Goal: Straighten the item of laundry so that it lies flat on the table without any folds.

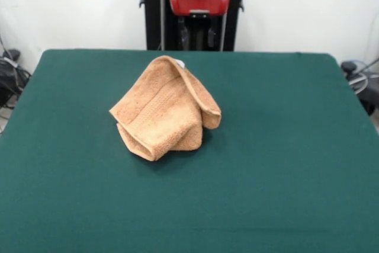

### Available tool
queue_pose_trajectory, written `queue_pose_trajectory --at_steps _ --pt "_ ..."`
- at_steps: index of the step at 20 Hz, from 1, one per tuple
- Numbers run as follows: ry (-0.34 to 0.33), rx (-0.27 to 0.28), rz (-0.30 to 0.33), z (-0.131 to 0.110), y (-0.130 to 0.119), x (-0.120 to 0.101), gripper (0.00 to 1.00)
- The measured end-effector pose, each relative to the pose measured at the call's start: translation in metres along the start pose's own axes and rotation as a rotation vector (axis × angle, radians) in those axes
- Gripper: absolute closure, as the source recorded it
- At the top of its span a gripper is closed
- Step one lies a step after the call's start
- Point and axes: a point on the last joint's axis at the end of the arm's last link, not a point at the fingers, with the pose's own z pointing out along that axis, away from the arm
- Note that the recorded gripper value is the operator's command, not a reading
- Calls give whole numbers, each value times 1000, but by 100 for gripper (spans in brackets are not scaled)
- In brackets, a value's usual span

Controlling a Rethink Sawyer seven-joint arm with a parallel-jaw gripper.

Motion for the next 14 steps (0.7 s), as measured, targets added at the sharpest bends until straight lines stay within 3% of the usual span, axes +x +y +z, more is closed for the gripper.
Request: queue_pose_trajectory --at_steps 9,14 --pt "43 -36 -66 28 13 11 0" --pt "27 -22 -106 30 11 6 0"
